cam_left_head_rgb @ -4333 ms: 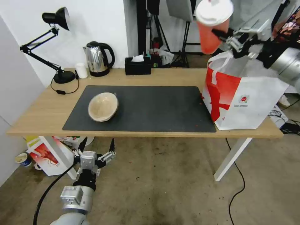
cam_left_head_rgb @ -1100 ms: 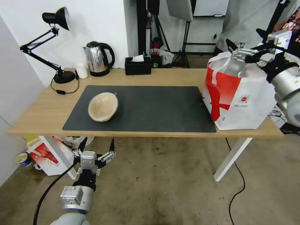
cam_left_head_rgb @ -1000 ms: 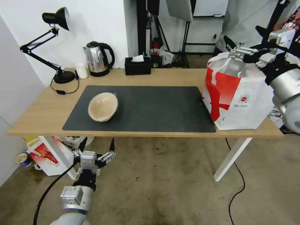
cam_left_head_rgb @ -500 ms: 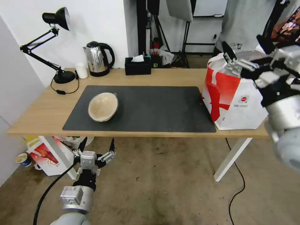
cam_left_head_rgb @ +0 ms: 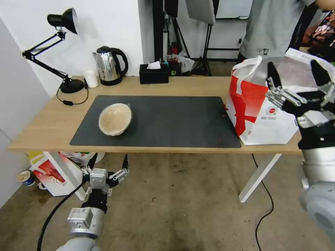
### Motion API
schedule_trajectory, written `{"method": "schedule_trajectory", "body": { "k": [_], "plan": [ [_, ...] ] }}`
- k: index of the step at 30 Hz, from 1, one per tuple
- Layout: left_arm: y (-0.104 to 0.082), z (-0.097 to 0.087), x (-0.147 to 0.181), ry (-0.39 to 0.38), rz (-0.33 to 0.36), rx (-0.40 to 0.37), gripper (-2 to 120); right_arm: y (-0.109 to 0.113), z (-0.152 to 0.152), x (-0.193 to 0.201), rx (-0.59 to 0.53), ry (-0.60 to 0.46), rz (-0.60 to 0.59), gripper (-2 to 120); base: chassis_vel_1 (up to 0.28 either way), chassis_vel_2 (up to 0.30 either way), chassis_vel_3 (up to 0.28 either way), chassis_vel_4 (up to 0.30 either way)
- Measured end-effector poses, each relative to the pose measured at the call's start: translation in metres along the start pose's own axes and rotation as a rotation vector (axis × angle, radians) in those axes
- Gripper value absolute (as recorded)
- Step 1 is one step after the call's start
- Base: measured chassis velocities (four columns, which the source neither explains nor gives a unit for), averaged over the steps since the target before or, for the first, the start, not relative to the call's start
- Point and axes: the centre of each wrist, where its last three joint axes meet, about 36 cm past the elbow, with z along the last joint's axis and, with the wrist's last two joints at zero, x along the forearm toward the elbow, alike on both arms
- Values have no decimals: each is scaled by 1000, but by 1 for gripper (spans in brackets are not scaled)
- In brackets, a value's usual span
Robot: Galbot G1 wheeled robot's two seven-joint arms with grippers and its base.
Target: Pick up the trash from the table and place it into the takeout bag.
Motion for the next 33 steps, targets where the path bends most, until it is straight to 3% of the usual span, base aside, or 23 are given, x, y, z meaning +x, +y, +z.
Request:
{"method": "schedule_trajectory", "body": {
  "k": [13, 30, 33],
  "plan": [
    [0, 0, 0, 0, 0, 0, 100, 30, 24, 41, 49, 35, 66, 100, 0, 0, 0, 0],
    [0, 0, 0, 0, 0, 0, 100, 99, 40, 85, 7, -2, 72, 100, 0, 0, 0, 0],
    [0, 0, 0, 0, 0, 0, 100, 109, 58, 97, 14, -14, 49, 100, 0, 0, 0, 0]
  ]
}}
